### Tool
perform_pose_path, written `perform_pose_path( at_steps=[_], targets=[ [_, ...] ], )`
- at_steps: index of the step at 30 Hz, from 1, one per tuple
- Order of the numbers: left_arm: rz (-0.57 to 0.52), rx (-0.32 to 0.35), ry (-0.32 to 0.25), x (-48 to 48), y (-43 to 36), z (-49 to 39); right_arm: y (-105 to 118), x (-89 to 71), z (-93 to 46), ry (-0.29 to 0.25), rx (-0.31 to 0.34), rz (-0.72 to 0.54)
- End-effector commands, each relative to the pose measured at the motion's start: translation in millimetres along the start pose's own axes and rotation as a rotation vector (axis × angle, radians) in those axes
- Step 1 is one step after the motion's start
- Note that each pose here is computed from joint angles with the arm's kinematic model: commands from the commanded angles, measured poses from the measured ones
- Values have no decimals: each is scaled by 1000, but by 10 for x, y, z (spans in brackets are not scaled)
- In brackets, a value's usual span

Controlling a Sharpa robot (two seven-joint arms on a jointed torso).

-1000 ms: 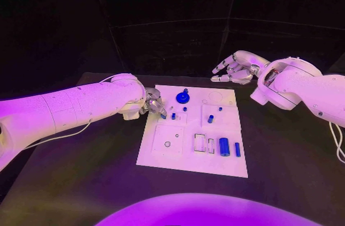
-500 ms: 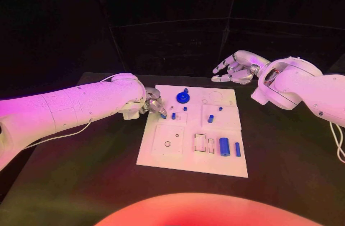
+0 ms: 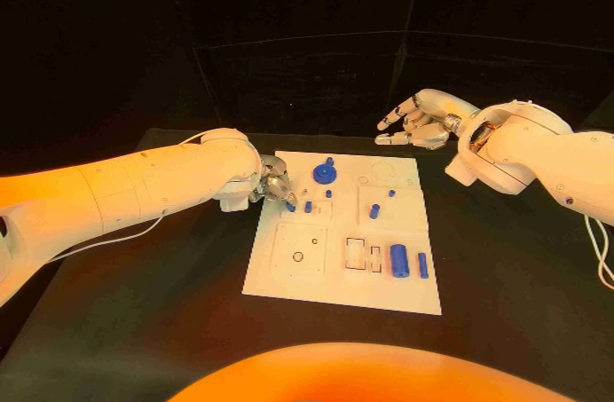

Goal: Assemble the parts on the task board

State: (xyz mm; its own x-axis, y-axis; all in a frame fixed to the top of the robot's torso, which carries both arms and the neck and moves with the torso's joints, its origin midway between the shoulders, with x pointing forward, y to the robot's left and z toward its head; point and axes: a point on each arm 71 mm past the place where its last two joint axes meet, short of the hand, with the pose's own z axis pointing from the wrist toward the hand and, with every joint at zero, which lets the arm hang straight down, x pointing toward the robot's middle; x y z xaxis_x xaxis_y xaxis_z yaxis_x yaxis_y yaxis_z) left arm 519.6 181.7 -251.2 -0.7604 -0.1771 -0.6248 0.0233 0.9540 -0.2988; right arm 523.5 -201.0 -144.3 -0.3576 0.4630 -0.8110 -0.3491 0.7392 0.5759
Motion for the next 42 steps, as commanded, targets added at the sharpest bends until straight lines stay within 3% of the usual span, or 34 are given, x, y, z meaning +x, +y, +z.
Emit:
perform_pose_path(
  at_steps=[1,42],
  targets=[
    [28,-19,47,63,8,17,14,-7,1,2,-6,-2],
    [11,-51,16,14,48,44,12,-8,7,1,-7,-2]
  ],
)
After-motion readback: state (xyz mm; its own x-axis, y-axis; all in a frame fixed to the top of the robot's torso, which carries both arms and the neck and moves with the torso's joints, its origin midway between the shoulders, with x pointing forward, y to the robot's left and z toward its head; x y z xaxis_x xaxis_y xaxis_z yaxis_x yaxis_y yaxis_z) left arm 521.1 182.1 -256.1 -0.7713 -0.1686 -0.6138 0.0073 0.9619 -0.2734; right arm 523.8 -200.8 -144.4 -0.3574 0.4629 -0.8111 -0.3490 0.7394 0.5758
